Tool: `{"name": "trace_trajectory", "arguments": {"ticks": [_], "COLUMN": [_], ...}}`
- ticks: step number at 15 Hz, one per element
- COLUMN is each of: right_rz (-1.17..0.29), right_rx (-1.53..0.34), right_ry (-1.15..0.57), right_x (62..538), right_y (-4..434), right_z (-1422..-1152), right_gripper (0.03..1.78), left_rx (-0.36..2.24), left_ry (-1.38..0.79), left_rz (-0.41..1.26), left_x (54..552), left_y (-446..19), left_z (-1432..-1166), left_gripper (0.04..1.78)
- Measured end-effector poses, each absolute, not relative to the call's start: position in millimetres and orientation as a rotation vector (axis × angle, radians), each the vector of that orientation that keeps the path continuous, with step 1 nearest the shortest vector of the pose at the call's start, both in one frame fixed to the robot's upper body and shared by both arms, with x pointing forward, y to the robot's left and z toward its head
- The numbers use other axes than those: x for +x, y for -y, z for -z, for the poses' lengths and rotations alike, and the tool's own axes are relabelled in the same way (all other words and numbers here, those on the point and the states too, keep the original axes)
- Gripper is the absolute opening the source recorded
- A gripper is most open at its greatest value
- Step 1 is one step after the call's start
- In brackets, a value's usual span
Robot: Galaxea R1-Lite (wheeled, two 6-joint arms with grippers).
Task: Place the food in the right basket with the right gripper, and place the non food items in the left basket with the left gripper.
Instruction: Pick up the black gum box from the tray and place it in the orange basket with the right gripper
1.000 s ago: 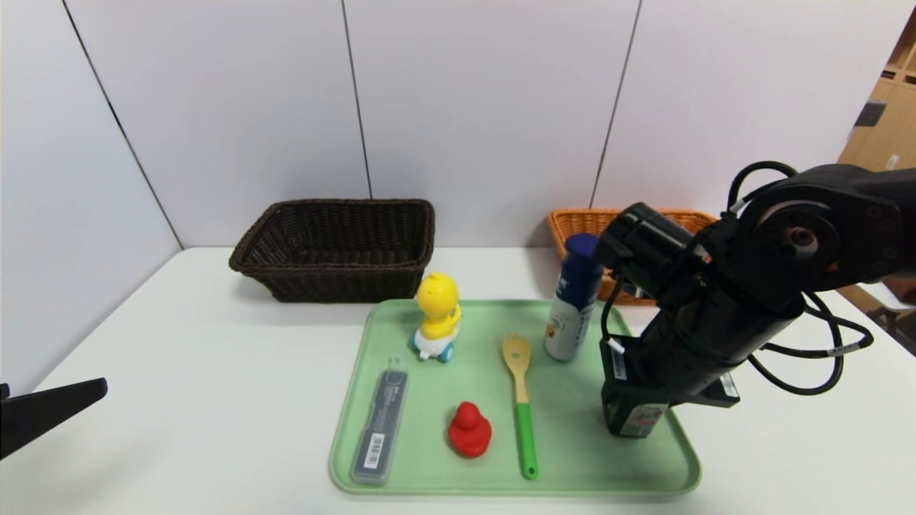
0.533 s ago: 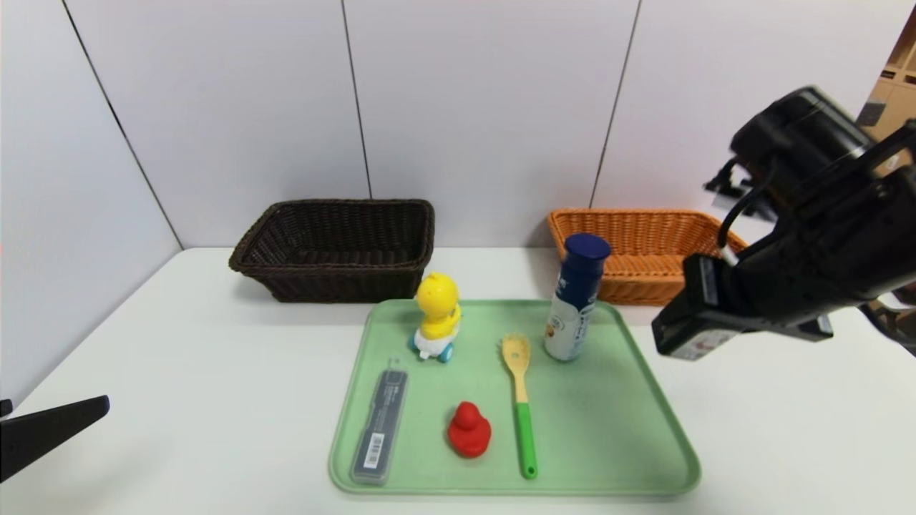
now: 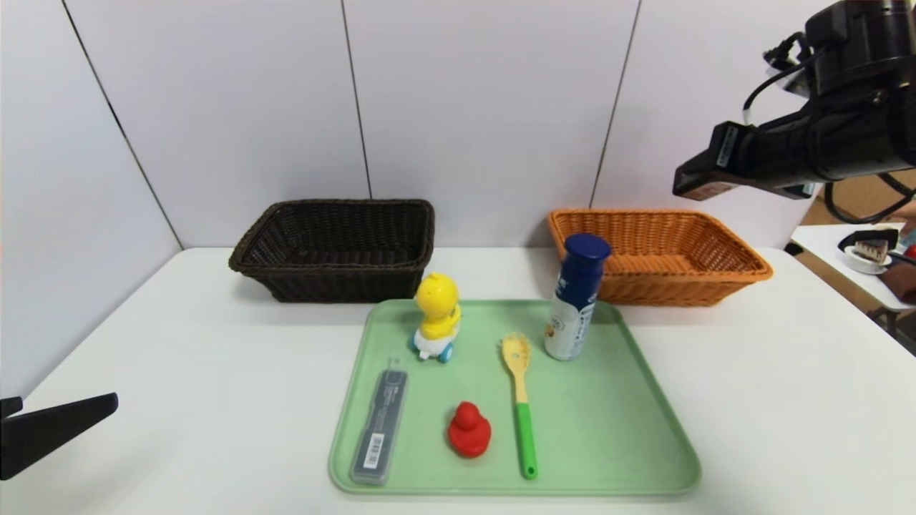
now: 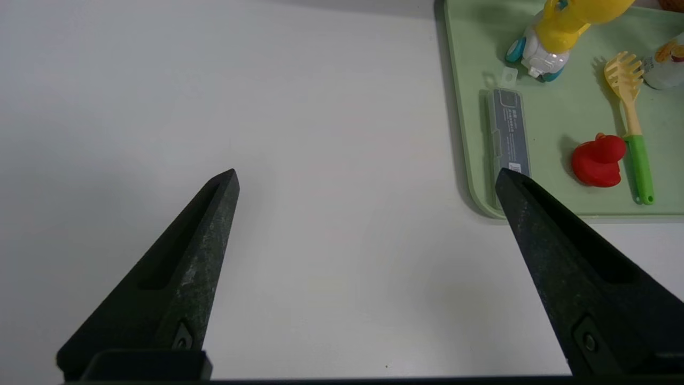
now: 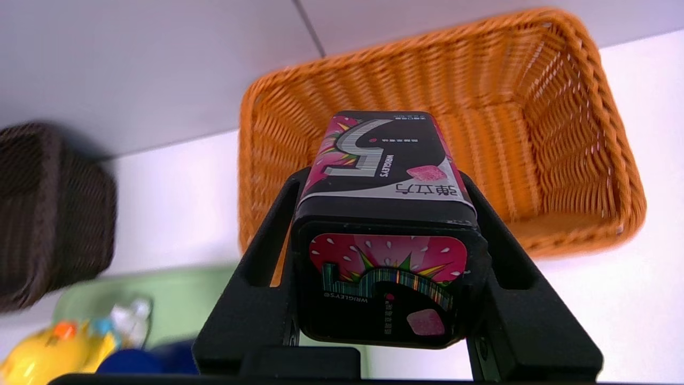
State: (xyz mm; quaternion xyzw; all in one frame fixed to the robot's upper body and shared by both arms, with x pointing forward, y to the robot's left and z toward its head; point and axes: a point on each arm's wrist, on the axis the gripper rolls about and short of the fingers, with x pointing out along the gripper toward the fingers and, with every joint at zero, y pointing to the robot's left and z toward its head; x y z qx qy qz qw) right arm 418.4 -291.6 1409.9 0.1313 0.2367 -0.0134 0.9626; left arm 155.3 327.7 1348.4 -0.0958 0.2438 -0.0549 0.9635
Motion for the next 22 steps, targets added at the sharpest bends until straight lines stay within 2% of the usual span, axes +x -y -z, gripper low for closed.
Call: {"name": "trace_trajectory", "arguments": {"ticks": [7,13,19,22], "right_rz": [0.124,0.232,0.234,0.245], "right_rx": [0.272,0.248,0.263,0.336], "right_ry": [-0.560,-0.620,-0.639,-0.593], "right_x": [500.5,518.3,520.9,521.9], "right_y": [310.8,326.1,327.2,321.4], "right_z": [-1340.8,-1310.3,-1303.9,-1315.0], "right_gripper": [0.80,0.80,1.25,1.40], "left_rx": [-0.195,-0.195,-0.195,-0.196], "left_ry": [-0.479,-0.489,-0.502,-0.511], "left_rz": [0.111,0.111,0.111,0.115], "left_x": [160.6,161.7,164.6,166.3], "left_y": [-327.4,-327.3,-327.1,-326.9], "left_z": [-1358.4,-1356.8,-1354.9,-1354.1], "left_gripper": [1.69,1.69,1.69,1.69]}}
